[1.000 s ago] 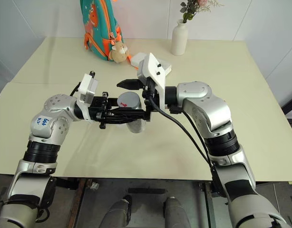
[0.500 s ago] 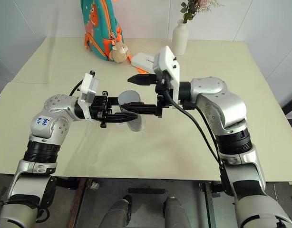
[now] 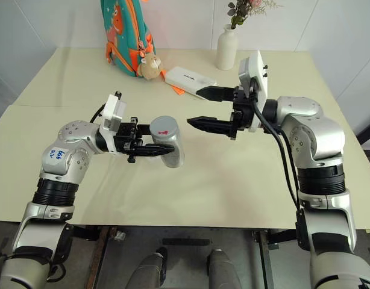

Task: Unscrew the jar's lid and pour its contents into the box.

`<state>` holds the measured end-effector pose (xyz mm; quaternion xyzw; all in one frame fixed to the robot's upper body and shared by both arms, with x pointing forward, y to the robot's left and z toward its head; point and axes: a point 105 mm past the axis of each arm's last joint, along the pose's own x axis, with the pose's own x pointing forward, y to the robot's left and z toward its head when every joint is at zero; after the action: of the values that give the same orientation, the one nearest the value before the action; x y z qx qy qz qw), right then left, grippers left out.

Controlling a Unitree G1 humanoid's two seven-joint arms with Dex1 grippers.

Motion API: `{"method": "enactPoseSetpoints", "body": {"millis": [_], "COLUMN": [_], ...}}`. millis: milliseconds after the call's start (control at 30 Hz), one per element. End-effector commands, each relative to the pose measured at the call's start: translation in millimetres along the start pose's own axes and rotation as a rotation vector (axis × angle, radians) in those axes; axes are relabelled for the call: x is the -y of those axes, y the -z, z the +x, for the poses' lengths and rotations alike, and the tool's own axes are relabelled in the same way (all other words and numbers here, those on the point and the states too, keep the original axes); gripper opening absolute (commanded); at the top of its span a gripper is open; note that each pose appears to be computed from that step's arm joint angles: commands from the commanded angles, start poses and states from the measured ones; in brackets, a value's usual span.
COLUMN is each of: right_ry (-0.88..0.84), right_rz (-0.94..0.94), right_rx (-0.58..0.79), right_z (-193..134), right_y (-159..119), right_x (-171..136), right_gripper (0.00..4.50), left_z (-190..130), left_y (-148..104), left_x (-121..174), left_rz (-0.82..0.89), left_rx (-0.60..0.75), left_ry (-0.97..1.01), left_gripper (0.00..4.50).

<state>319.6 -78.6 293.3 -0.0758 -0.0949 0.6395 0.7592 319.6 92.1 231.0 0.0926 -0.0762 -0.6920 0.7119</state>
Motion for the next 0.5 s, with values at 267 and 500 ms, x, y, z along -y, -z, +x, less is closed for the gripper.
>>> {"method": "enactPoseSetpoints", "body": {"millis": [267,500], "right_ry": [-0.102,-0.065], "right_rz": [-0.044,-0.067], "right_rx": [0.043,0.035], "right_z": [53.8,66.0], "right_y": [-7.6,-1.9], "right_x": [-32.0,-22.5], "right_gripper": [4.48,4.48], "left_z": [2.5,3.1], "left_y": [-13.7,-14.2], "left_x": [-1.0,0.4], "left_rz": [0.055,0.056], "left_rx": [0.020,0.022], "left_ry": [0.016,0.018], "left_gripper": [2.00,2.00]}}
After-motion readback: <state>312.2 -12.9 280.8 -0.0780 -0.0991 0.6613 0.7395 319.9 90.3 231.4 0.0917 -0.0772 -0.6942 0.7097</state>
